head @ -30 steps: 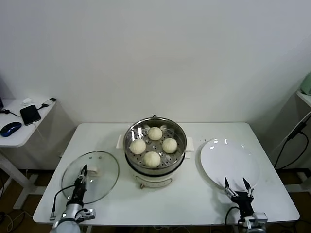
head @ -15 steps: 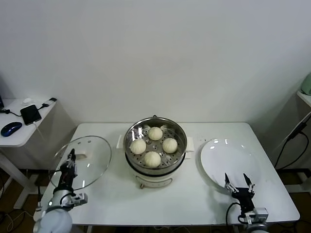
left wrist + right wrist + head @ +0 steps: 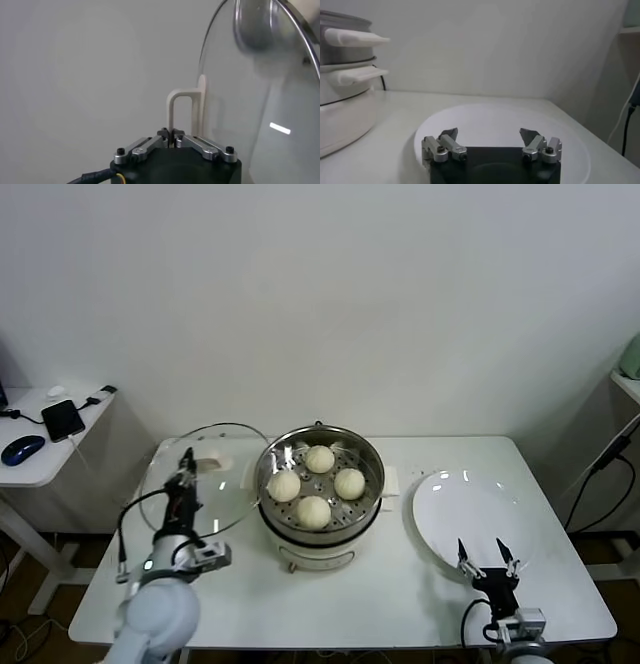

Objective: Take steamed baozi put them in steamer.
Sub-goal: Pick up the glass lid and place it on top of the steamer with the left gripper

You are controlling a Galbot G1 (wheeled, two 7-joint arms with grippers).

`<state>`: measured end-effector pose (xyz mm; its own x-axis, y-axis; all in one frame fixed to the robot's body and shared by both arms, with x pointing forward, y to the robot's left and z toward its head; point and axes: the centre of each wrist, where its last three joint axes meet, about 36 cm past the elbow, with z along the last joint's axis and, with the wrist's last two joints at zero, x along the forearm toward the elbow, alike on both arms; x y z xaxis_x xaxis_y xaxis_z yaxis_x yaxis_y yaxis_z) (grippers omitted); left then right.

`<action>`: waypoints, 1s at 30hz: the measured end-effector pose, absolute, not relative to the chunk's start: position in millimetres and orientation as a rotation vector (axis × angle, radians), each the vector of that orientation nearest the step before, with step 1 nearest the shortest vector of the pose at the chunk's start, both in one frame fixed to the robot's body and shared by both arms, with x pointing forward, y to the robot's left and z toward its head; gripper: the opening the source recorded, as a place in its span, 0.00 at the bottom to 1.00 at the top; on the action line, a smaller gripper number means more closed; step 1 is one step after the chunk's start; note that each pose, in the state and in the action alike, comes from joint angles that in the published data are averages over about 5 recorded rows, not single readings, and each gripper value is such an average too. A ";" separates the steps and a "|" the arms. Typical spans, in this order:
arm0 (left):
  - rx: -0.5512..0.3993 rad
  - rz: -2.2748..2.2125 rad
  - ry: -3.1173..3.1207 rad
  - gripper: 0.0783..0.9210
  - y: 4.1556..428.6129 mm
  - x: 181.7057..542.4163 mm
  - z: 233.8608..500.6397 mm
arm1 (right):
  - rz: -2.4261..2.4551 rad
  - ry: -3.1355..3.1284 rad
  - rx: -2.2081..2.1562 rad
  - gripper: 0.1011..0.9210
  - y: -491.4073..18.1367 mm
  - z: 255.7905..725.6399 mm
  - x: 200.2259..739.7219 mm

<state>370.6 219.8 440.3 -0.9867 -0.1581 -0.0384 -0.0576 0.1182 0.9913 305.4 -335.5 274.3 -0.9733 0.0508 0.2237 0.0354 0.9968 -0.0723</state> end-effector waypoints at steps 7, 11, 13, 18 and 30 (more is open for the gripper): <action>0.155 -2.013 -2.342 0.07 156.5 378.1 455.5 | 0.113 -2.914 -0.066 0.88 -340.1 274.1 304.2; 0.113 -2.012 -2.368 0.07 123.1 378.7 458.7 | 0.113 -2.918 -0.071 0.88 -342.0 273.0 304.6; 0.100 -2.017 -2.380 0.07 107.0 379.1 459.8 | 0.110 -2.917 -0.074 0.88 -342.3 271.8 304.0; 0.072 -2.029 -2.400 0.07 69.5 380.8 458.4 | 0.104 -2.911 -0.079 0.88 -342.3 267.7 300.6; 0.045 -2.052 -2.354 0.07 21.9 392.9 437.0 | 0.099 -2.919 -0.101 0.88 -345.2 266.0 298.8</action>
<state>392.9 21.9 437.0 -0.9994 -0.0333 -0.0054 -0.0099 0.1362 0.9906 298.8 -345.2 266.0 -0.9738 0.0757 0.2144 0.0611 0.9954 -0.0743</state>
